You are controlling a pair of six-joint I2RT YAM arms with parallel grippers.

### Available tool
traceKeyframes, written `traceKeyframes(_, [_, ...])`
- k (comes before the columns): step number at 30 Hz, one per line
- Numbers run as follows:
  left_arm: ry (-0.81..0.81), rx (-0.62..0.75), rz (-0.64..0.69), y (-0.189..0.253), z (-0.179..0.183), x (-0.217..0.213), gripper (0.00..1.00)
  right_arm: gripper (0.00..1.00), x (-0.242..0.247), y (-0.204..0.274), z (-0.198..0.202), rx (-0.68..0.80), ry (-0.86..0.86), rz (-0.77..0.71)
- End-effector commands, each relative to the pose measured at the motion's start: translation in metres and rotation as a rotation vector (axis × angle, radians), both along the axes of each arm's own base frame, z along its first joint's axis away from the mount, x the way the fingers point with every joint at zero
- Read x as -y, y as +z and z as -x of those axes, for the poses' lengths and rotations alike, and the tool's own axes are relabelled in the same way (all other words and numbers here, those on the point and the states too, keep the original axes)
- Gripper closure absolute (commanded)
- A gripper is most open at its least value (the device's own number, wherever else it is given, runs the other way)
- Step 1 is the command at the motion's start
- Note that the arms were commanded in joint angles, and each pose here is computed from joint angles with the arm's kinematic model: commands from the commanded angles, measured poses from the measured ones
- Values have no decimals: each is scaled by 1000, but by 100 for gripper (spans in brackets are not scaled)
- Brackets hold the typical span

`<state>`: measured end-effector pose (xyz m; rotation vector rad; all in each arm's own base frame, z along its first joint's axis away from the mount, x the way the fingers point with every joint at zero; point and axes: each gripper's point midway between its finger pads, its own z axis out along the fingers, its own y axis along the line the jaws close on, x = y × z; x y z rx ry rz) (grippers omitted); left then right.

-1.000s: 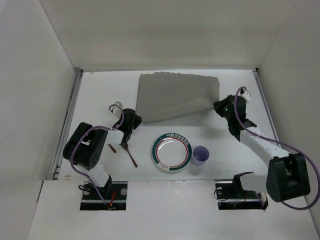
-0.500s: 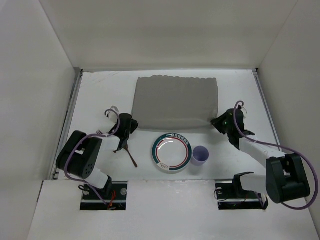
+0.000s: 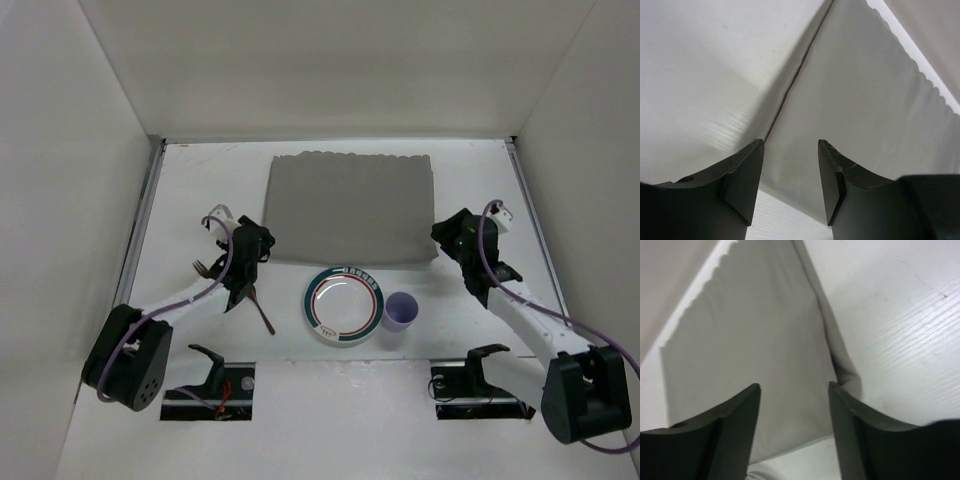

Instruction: Set the dinner table for one person

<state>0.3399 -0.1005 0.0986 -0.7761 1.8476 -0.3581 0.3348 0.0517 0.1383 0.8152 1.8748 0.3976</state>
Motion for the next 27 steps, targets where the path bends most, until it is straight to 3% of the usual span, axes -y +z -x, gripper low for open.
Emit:
traceKeyframes(1, [-40,-5,-79,12,-15,11,55,44,8,11,-9,12,-29,109])
traceKeyframes(5, [-141,-43,-81,3,-35,42,55,68,-29,-10,-13,-51,99,90])
traceKeyframes(7, [-166,-80,-77,-11,-41,52,56,75,-41,-36,-5,-109,113,24])
traceKeyframes(13, [-141,-195,-45,-60,-39,45,57,71,-63,-84,10,-209,99,-152])
traceKeyframes(20, [-38,-229,-42,-79,-8,10,58,74,-89,-104,-7,-254,128,-145])
traceKeyframes(27, [-3,-232,-52,-80,17,1,57,70,-94,-93,-33,-220,148,-147])
